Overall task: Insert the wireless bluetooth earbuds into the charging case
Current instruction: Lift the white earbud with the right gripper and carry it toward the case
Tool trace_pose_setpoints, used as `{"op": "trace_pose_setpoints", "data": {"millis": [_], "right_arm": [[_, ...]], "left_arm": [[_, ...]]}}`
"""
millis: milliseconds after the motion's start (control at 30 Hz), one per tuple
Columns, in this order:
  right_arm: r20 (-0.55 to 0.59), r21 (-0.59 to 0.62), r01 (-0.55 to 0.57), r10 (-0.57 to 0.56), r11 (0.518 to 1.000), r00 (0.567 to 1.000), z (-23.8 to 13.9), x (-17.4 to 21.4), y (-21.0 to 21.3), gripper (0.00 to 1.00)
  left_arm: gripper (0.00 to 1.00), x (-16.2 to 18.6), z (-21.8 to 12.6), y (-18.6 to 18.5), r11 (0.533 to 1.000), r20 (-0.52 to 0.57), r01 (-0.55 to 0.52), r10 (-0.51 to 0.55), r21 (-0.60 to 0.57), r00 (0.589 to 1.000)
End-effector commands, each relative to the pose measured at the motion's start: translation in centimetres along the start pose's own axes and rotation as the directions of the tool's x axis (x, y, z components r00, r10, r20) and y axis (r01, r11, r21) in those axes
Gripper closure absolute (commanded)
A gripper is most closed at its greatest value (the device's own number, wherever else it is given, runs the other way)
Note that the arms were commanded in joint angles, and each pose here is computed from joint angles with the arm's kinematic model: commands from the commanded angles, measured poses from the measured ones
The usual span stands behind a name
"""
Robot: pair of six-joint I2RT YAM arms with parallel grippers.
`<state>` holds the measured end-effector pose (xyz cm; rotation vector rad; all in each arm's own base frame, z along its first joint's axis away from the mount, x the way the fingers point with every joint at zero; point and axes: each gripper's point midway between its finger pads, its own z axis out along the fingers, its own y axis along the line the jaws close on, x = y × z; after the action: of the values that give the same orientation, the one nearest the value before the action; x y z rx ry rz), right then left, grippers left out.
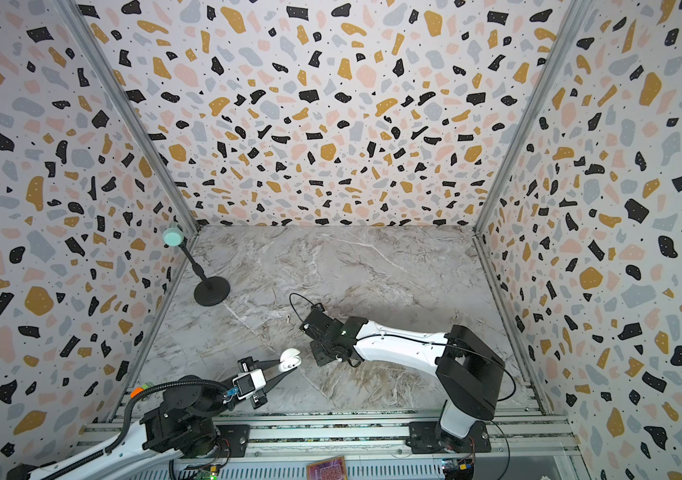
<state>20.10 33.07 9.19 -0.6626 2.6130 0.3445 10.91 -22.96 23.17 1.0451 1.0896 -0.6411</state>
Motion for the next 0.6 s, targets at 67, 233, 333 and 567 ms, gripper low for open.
{"op": "trace_pose_setpoints", "data": {"millis": [67,233,333,567], "right_arm": [[0.110,-0.023,-0.031,0.034,0.999,0.993,-2.8,-1.7,-0.4,0.89],[0.178,-0.051,-0.042,0.051,0.998,0.983,-4.7,-2.4,-0.6,0.90],[0.208,-0.066,-0.043,0.056,0.997,0.977,-5.6,-2.6,-0.7,0.90],[0.260,-0.106,-0.045,0.071,0.993,0.963,-7.2,-3.2,-0.6,0.90]], "left_arm": [[1.00,-0.5,0.1,0.1,1.000,0.024,0.004,-0.004,-0.004,1.000],[1.00,-0.5,0.2,0.1,1.000,0.021,0.007,-0.007,-0.005,1.000],[1.00,-0.5,0.2,0.2,1.000,0.022,0.011,-0.011,-0.012,1.000],[1.00,-0.2,0.2,0.4,0.999,0.012,0.017,-0.017,-0.028,1.000]]}}
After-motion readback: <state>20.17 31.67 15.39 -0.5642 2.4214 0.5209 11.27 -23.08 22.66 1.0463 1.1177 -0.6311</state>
